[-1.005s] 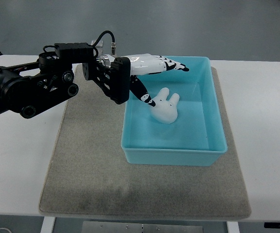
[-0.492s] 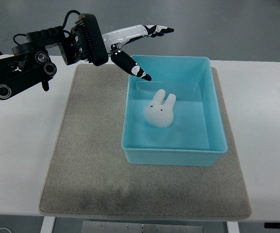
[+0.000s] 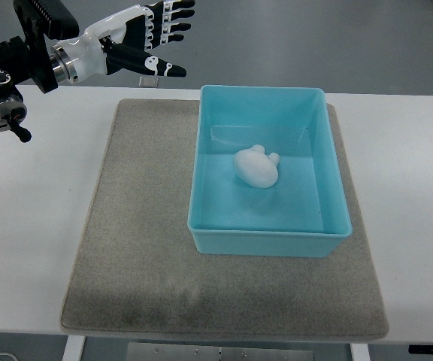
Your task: Place white toy into blue box with left hand
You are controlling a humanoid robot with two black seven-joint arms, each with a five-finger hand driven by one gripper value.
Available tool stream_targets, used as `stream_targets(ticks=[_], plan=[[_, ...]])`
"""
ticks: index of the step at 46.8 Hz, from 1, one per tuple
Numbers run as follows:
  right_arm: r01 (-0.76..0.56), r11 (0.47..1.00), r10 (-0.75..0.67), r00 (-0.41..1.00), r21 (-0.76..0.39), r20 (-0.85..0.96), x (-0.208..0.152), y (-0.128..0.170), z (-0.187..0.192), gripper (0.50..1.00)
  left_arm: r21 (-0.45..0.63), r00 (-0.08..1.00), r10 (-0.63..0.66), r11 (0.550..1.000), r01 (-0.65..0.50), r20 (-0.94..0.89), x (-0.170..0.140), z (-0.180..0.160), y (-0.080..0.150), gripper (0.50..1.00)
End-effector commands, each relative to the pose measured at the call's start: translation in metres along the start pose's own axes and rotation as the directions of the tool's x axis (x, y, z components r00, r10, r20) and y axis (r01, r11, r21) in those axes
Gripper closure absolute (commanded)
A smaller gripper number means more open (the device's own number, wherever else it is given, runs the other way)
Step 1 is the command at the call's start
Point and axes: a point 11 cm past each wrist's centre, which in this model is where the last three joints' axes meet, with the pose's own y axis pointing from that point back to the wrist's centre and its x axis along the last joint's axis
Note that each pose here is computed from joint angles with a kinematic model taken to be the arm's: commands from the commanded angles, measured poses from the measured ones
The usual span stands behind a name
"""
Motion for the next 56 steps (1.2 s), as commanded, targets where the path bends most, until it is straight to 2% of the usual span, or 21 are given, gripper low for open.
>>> stream_targets(ticks=[1,5,14,19,25,41,56], plan=[[0.000,1.000,0.000,1.000,0.000,0.000,0.000,0.000,0.000,0.564,0.024,0.992,0.039,0.999,-0.036,-0.118,0.004,-0.018,0.009,0.501],[0.000,1.000,0.000,1.000,0.000,0.000,0.000,0.000,0.000,0.564,0.050,0.973,0.062,0.997,-0.052,-0.222,0.004,-0.036,0.019,0.501],[0.000,1.000,0.000,1.000,0.000,0.000,0.000,0.000,0.000,0.564,0.072,0.940,0.122,0.992,-0.104,-0.319,0.010,-0.057,0.036,0.501],[0.000,1.000,0.000,1.000,0.000,0.000,0.000,0.000,0.000,0.564,0.094,0.884,0.178,0.984,-0.152,-0.432,0.022,-0.070,0.048,0.500],[0.000,1.000,0.000,1.000,0.000,0.000,0.000,0.000,0.000,0.564,0.135,0.815,0.203,0.979,-0.154,-0.543,0.037,-0.085,0.061,0.500],[0.000,1.000,0.000,1.000,0.000,0.000,0.000,0.000,0.000,0.564,0.079,0.745,0.183,0.982,-0.174,-0.641,0.044,-0.083,0.068,0.500],[0.000,1.000,0.000,1.000,0.000,0.000,0.000,0.000,0.000,0.564,0.084,0.734,0.197,0.979,-0.188,-0.650,0.047,-0.087,0.072,0.500]])
